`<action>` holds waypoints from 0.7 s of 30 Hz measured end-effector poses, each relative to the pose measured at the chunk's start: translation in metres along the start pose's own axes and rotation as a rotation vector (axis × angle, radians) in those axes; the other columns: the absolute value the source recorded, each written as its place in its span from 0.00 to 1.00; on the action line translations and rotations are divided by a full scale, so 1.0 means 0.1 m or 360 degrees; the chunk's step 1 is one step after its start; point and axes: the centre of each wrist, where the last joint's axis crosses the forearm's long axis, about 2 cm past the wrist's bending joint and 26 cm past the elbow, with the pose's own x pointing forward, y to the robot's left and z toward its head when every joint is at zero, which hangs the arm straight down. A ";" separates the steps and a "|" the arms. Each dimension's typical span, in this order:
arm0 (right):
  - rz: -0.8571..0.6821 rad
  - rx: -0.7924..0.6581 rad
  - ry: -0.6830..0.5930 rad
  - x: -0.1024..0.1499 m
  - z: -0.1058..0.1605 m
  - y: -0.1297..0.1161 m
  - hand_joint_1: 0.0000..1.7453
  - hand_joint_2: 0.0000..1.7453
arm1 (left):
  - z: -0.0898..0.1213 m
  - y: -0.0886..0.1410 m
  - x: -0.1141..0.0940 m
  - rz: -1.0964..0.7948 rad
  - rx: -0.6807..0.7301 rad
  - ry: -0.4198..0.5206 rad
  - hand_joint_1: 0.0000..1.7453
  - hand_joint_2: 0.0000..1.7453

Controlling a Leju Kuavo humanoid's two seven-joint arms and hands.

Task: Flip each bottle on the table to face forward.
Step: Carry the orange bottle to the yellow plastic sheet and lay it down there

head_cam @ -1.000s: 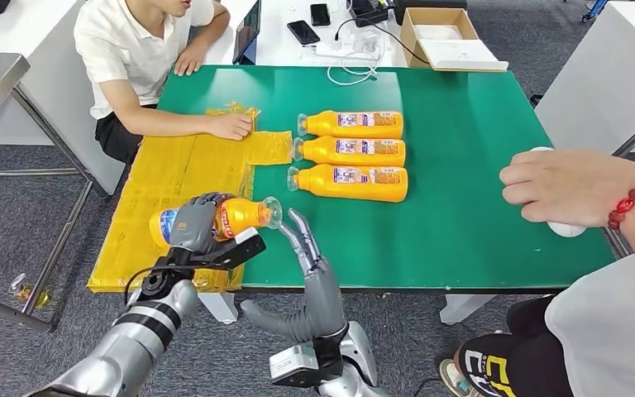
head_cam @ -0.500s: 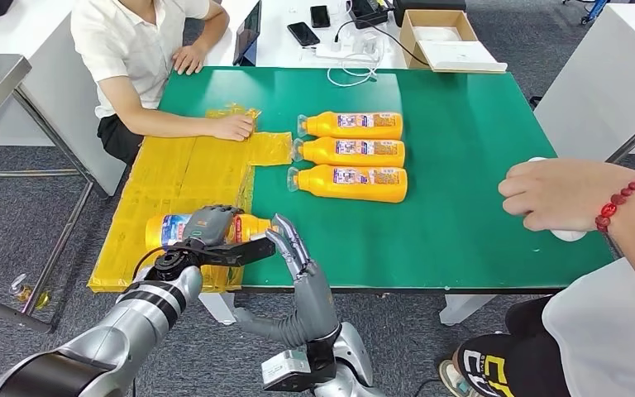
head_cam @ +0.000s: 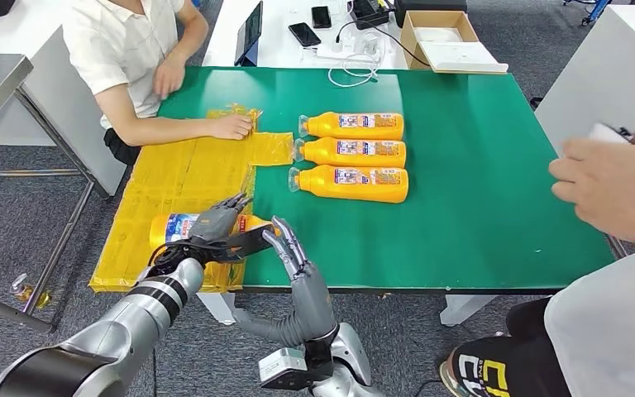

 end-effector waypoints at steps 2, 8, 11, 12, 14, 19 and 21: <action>0.0002 -0.0004 0.0004 0.00 0.00 0.00 0.00 1.00 | 0.01 -0.01 -0.01 0.0079 0.0012 -0.0044 0.00 1.00; -0.0001 -0.0021 0.0009 0.00 0.00 0.01 0.00 1.00 | 0.08 -0.12 -0.03 0.0525 0.0078 -0.0296 0.00 1.00; 0.0000 -0.0024 0.0006 0.00 0.00 0.01 0.00 1.00 | 0.13 -0.16 -0.02 0.0671 0.0153 -0.0356 0.00 1.00; 0.0001 -0.0025 0.0005 0.00 0.00 0.02 0.00 1.00 | 0.15 -0.17 -0.02 0.0697 0.0178 -0.0364 0.00 1.00; 0.0000 -0.0028 0.0005 0.01 0.00 0.02 0.00 1.00 | 0.18 -0.19 -0.01 0.0732 0.0220 -0.0377 0.00 1.00; 0.0000 -0.0028 0.0002 0.01 0.00 0.02 0.00 1.00 | 0.24 -0.22 0.00 0.0816 0.0315 -0.0413 0.00 1.00; 0.0010 -0.0036 -0.0003 0.01 0.00 0.02 0.00 1.00 | 0.28 -0.23 0.02 0.0898 0.0392 -0.0449 0.00 1.00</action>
